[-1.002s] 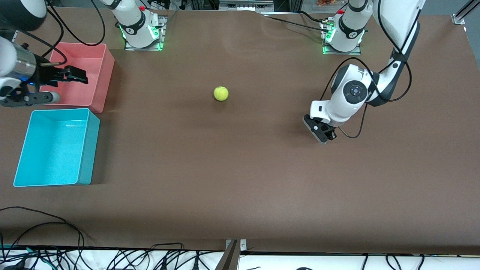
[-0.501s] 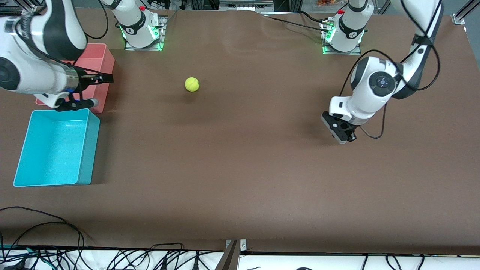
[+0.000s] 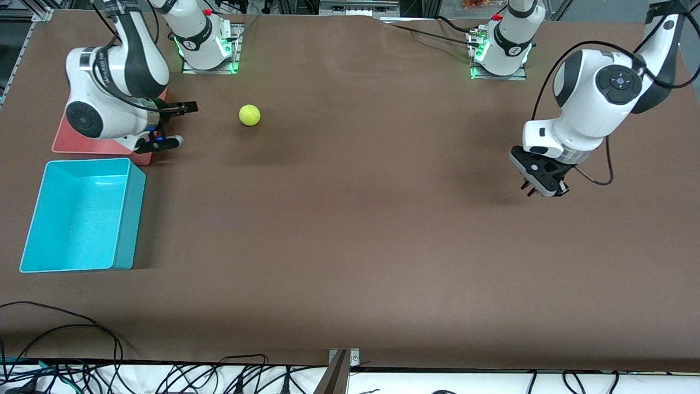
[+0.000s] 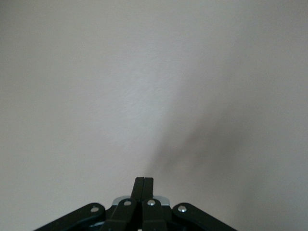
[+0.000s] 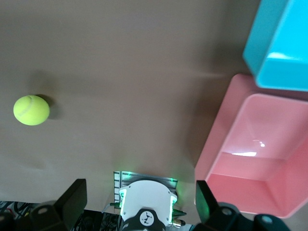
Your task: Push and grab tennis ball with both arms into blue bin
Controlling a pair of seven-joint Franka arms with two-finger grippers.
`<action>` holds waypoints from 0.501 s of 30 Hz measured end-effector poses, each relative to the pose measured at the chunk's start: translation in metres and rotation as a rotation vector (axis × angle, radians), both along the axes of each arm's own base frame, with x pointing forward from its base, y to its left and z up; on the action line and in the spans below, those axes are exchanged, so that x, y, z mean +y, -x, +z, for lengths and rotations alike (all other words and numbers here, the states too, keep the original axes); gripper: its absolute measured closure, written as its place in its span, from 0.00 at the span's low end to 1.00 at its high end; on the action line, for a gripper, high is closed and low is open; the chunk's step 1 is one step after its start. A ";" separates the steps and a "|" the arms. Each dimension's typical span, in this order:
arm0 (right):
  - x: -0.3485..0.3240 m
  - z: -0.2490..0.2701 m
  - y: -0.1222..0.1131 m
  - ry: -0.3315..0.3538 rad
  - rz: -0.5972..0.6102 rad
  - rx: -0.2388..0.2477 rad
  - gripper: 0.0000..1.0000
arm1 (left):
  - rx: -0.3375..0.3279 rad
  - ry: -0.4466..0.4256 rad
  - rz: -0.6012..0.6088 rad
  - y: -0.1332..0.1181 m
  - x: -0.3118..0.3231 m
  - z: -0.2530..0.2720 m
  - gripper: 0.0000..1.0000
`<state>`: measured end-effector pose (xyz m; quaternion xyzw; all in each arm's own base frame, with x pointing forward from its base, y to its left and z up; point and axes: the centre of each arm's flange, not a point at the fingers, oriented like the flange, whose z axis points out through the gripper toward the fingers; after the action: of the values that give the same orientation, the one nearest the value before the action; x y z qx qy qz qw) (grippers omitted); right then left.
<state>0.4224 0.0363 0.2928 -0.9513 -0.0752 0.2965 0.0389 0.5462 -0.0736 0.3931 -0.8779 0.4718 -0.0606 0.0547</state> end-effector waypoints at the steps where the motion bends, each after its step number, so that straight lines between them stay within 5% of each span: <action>1: 0.002 -0.005 0.003 -0.002 0.000 0.003 0.00 | -0.002 -0.002 0.000 0.001 0.001 0.003 0.76; 15: 0.021 -0.089 0.039 -0.019 -0.013 0.075 0.00 | -0.001 -0.018 0.020 0.020 0.012 0.052 0.13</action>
<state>0.3835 0.0577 0.2038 -0.9396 -0.0703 0.3308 0.0528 0.5260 -0.0621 0.4448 -0.8821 0.4634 -0.0563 0.0636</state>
